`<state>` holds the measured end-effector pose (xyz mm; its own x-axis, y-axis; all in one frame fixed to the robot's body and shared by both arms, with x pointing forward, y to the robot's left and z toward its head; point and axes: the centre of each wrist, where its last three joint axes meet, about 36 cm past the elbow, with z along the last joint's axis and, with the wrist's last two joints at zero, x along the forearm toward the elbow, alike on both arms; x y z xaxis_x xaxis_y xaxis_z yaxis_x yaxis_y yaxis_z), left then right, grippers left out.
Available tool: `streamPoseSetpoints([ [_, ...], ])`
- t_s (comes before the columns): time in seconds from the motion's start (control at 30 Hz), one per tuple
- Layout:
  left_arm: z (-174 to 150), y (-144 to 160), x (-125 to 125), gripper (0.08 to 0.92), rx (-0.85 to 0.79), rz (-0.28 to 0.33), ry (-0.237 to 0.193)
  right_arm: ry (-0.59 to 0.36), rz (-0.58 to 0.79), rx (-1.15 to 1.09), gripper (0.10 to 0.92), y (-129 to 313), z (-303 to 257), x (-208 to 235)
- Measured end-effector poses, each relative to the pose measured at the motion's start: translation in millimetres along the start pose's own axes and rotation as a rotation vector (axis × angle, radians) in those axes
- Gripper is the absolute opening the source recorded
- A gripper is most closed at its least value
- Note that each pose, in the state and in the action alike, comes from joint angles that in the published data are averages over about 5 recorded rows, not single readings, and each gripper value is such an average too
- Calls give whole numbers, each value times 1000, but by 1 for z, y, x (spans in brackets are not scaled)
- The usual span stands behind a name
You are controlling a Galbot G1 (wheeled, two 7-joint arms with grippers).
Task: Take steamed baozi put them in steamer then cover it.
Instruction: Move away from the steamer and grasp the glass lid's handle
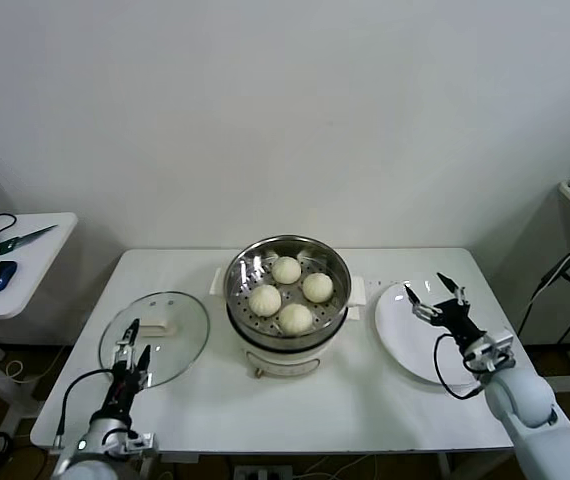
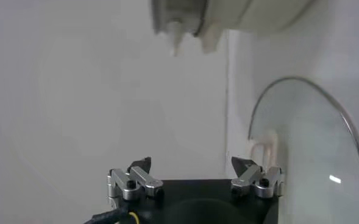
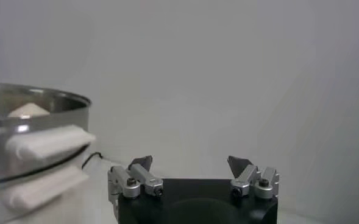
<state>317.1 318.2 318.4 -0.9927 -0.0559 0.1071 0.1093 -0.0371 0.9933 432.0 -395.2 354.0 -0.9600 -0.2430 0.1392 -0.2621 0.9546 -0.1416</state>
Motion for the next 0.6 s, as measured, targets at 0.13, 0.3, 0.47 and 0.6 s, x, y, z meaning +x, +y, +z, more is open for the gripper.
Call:
streamPoseSetpoints([
  [0.13,6,-13,-21,823,-45,7,-5,19,18,-3,823,0,9,9],
  [0.3,12,-24,-47,823,-82,17,-9,34,35,-7,823,2,17,16],
  [0.47,17,-33,-68,823,-103,27,-9,41,43,-11,823,5,22,19],
  [0.6,20,-38,-81,823,-113,34,-4,45,45,-12,823,8,25,20],
])
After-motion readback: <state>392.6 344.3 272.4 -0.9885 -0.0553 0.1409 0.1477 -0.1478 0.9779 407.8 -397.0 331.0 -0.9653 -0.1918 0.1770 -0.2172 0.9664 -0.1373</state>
